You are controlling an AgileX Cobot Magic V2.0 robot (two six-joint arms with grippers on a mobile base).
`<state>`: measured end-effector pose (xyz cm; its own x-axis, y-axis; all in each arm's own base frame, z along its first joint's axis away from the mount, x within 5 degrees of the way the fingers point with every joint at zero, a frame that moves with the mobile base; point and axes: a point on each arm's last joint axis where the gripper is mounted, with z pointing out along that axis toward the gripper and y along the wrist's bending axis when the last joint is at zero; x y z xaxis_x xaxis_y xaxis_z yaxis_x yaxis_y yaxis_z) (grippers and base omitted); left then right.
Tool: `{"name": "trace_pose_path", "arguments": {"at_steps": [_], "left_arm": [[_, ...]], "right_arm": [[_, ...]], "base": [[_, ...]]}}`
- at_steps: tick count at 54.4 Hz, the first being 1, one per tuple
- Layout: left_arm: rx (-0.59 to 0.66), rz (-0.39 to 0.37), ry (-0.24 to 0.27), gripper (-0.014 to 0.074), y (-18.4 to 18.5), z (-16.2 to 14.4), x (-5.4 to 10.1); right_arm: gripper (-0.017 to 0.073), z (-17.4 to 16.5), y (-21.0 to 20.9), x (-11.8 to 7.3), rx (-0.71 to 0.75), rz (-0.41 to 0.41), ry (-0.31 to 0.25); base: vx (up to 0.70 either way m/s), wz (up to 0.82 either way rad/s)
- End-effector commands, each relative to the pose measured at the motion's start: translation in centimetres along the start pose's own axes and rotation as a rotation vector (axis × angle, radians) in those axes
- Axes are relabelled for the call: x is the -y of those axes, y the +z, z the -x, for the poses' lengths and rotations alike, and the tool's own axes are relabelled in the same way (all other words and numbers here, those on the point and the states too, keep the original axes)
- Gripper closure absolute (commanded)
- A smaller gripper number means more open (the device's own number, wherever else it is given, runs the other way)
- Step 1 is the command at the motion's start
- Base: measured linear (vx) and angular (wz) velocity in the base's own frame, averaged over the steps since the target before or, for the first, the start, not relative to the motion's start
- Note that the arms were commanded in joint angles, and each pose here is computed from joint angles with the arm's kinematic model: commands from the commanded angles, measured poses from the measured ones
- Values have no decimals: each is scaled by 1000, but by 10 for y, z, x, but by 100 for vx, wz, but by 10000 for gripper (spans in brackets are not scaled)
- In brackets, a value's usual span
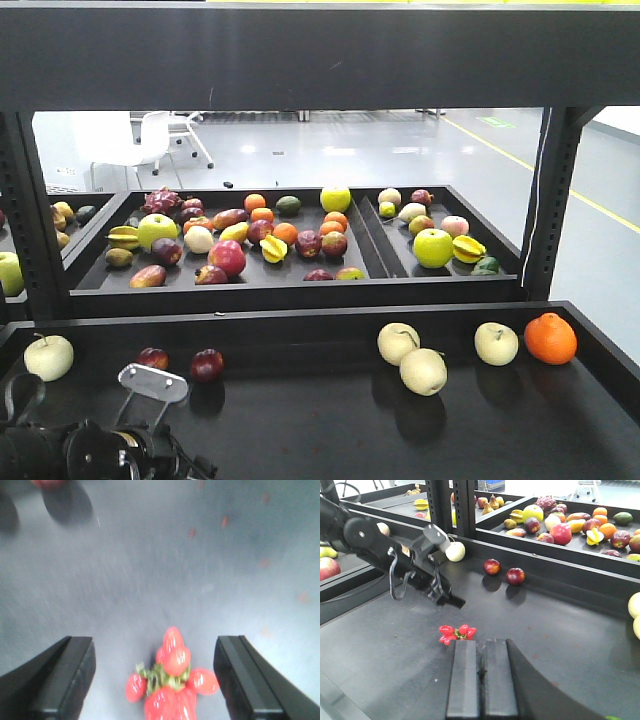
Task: Pick snacks and fruit into basket
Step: 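Reach left gripper down over the red chili cluster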
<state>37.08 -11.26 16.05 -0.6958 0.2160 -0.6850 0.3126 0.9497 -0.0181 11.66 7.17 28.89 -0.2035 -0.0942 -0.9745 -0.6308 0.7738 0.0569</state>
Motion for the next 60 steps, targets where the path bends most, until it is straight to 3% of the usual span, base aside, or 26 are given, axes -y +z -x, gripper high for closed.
{"name": "trace_pose_path", "arguments": {"at_steps": [1,11,60], "left_arm": [[82,6,-41,-7,-10,19,0],[28,-3,-119,0,6,7,0],[-32,18,-117,0,34,-14,-2]], "right_arm": [[568,9,-2,2,27,-21,-32],[568,9,-2,2,27,-21,-32],[568,9,-2,2,27,-21,-32]], "base": [[0,0],[0,0],[0,0]]}}
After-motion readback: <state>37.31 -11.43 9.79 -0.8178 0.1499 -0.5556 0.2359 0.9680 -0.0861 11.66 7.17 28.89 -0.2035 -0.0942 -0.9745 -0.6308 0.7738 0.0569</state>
